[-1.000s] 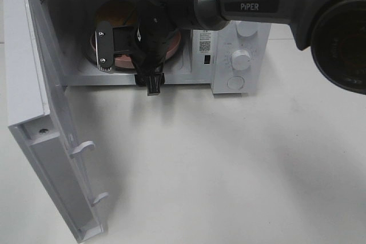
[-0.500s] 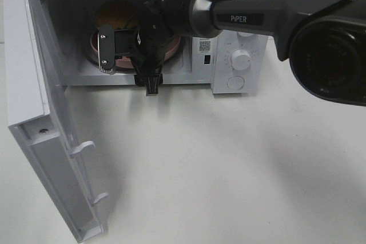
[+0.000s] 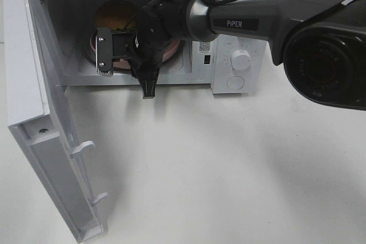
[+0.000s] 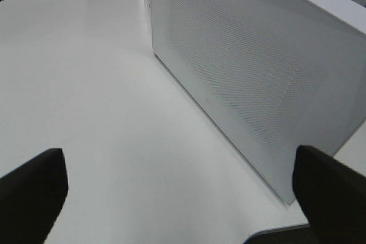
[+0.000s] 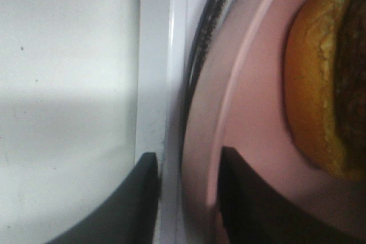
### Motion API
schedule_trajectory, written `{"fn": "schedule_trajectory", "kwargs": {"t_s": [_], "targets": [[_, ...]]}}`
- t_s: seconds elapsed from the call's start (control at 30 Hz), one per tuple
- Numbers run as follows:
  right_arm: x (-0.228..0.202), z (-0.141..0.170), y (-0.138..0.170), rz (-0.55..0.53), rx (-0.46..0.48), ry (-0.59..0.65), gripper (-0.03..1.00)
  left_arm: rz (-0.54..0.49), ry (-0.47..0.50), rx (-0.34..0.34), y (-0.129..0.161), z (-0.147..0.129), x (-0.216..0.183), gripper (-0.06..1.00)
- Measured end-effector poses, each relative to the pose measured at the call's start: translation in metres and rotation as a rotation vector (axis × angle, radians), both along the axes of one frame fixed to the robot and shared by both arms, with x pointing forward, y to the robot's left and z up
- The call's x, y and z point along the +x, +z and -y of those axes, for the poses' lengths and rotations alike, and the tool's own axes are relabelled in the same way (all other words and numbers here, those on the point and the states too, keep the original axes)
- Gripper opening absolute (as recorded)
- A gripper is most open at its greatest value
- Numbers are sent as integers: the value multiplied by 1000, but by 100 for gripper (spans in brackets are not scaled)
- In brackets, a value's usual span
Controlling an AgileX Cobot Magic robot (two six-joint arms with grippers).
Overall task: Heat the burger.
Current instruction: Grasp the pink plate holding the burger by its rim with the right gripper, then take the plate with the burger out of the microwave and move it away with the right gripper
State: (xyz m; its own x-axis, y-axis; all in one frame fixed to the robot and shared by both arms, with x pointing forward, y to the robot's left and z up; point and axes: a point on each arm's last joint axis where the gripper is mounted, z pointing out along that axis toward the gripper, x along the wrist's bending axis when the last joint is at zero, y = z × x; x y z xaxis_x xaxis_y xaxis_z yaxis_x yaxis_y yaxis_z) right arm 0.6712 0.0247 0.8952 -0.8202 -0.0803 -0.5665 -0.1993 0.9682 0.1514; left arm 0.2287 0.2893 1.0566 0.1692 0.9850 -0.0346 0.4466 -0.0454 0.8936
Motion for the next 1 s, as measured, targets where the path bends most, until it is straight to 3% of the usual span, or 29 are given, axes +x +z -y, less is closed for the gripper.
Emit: {"fn": "schedule_trajectory", "kwargs": {"t_s": [0.07, 0.53, 1.0], "targets": [[-2, -4, 5, 9, 13, 8, 13, 0, 0, 0, 0, 0, 0, 99], [-11, -10, 11, -2, -25, 26, 11, 0, 0, 0, 0, 0, 0, 99], [-46, -10, 29, -27, -92, 79, 11, 0, 0, 0, 0, 0, 0, 99]]}}
